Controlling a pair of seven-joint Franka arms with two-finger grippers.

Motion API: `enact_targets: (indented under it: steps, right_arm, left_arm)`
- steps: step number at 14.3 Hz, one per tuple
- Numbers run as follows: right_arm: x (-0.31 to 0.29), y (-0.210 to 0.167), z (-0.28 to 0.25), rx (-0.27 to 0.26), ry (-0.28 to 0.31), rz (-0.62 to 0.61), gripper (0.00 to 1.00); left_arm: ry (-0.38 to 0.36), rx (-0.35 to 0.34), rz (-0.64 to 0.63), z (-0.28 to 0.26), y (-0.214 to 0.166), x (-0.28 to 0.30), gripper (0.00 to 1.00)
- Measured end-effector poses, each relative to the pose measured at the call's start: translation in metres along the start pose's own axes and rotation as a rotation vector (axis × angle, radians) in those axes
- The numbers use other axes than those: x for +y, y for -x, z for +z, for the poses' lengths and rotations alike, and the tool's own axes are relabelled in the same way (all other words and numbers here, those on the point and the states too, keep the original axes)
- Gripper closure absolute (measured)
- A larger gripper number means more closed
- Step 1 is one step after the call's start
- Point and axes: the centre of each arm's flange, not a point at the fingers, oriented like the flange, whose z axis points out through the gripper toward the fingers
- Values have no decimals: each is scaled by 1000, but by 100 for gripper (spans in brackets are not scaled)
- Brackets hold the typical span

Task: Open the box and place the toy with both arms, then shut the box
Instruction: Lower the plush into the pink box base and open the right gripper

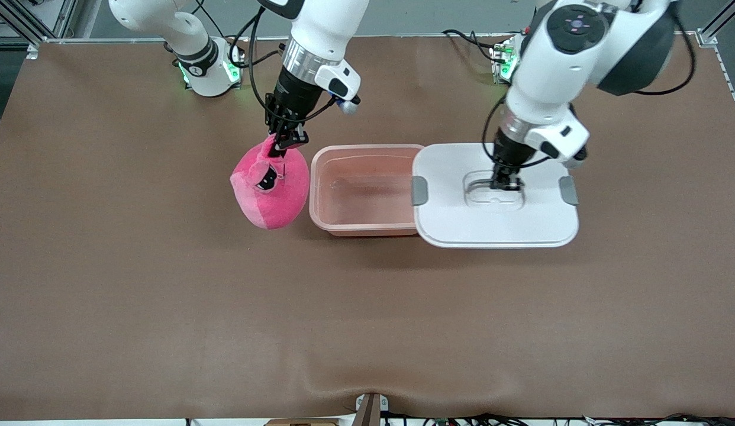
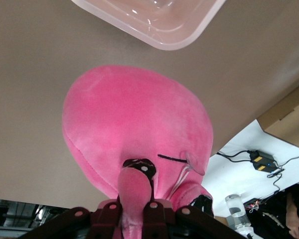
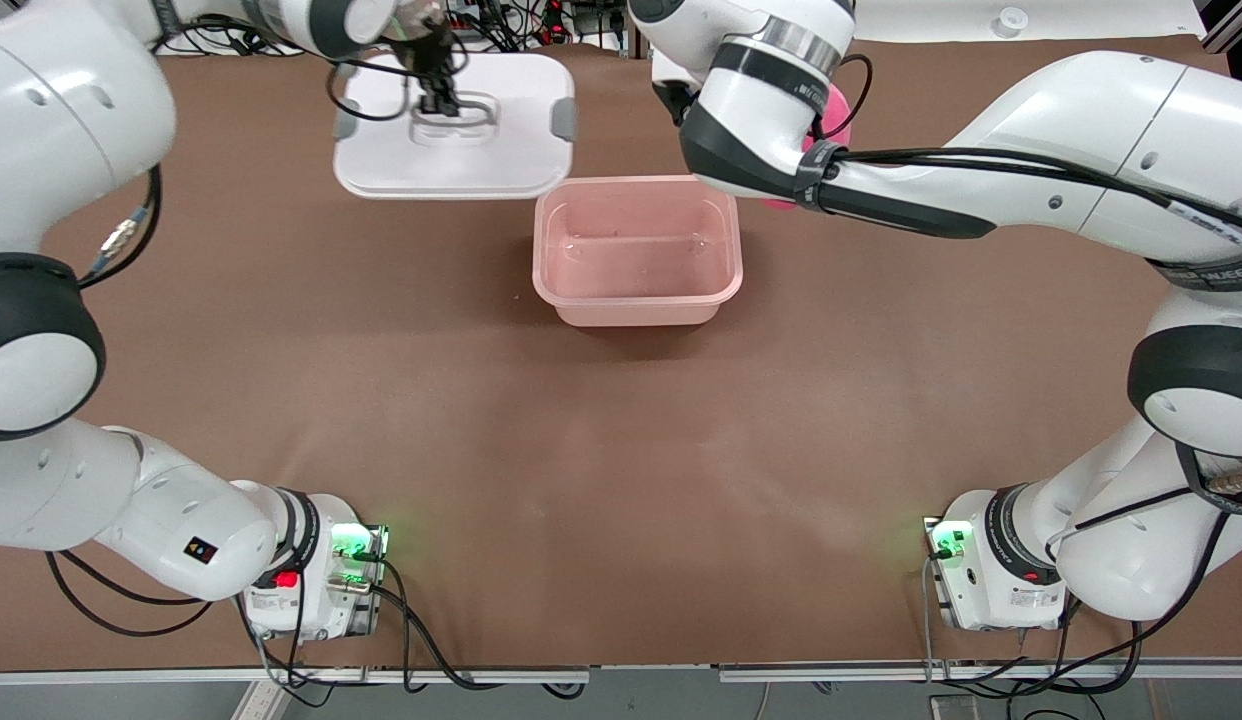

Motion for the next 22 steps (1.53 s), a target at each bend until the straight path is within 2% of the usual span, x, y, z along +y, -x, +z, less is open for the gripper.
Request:
enact_targets:
  steps: [7, 11, 15, 19, 20, 22]
  right_arm:
    - [3, -55, 17, -19, -23, -219, 87]
    - [8, -86, 38, -24, -56, -269, 87]
    - [-1, -118, 26, -18, -43, -315, 87]
    - [-6, -129, 23, -7, -48, -303, 87]
    - [-9, -135, 19, -10, -44, -290, 83]
    - [-13, -143, 9, -15, -36, -272, 64]
  left_arm:
    - [-17, 13, 36, -1, -61, 16, 93]
    - [-32, -24, 30, -1, -94, 24, 93]
    - [-44, -38, 16, 0, -123, 30, 93]
    - [-46, -45, -12, 0, -135, 32, 93]
    - [-46, -46, -12, 0, -135, 32, 93]
    - [-47, -47, -10, 0, -134, 32, 93]
